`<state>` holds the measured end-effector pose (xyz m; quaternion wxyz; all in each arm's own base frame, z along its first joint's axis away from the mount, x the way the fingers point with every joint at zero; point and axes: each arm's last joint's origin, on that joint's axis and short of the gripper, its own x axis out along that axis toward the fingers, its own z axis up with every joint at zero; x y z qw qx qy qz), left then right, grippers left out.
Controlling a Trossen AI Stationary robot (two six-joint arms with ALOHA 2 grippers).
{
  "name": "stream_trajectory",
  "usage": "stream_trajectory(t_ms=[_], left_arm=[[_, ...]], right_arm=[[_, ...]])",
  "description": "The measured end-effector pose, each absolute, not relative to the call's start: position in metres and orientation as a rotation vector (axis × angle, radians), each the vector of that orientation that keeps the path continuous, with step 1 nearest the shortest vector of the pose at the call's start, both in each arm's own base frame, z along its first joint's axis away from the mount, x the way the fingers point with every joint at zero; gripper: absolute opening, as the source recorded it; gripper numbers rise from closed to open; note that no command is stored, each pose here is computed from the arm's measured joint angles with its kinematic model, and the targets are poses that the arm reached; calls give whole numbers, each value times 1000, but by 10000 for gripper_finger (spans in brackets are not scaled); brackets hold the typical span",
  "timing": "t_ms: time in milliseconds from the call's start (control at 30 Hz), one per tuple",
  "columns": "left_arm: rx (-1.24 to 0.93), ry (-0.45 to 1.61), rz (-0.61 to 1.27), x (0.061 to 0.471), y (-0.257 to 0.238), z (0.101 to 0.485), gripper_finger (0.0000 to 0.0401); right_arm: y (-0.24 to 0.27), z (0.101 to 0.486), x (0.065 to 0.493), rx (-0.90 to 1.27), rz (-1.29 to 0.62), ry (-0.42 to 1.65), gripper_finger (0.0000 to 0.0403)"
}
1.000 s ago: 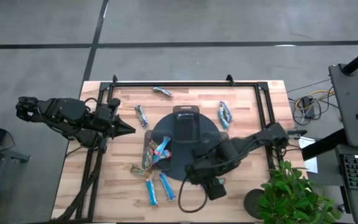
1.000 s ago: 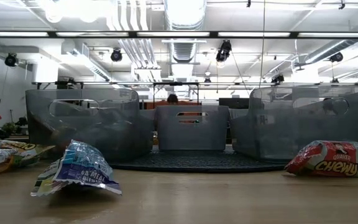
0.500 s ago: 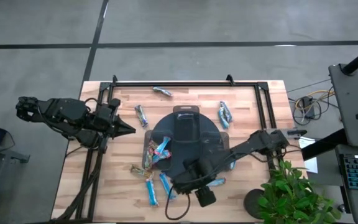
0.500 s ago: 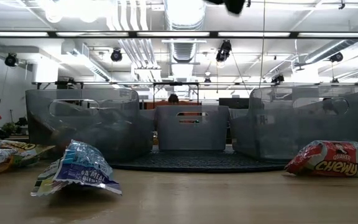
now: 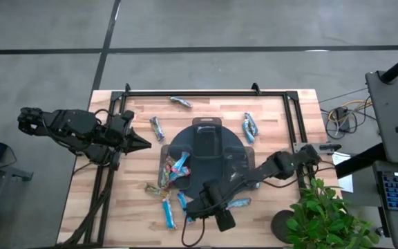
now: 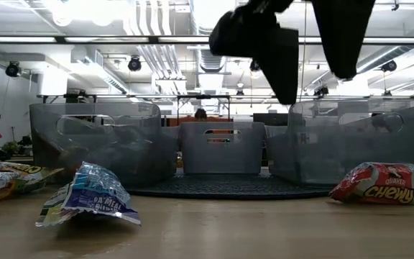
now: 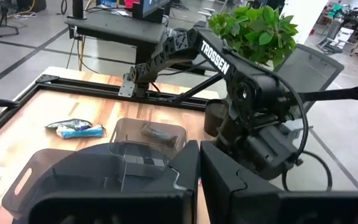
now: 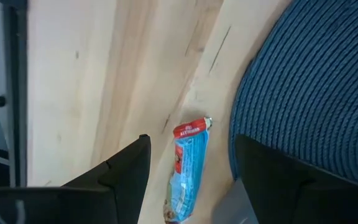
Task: Pick and place Granola Bars by type
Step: Put the red granola bar into the bottom left black bin
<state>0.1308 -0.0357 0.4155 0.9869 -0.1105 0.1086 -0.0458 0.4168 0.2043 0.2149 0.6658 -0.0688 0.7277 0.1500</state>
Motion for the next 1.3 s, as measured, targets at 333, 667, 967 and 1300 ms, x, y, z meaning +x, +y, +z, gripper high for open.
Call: stream_trajectory(t_ms=[333, 667, 967, 1300], left_arm=[[-218, 219, -66, 132, -35, 415, 0], [-218, 219, -67, 132, -35, 415, 0], [-216, 223, -67, 132, -35, 414, 0], [-225, 246, -63, 132, -35, 412, 0]], right_arm=[[204, 186, 416, -191, 326, 1741, 221], [202, 167, 409, -227, 334, 1812, 221], [203, 154, 407, -246, 355, 1816, 221], [200, 138, 401, -246, 326, 1868, 214]])
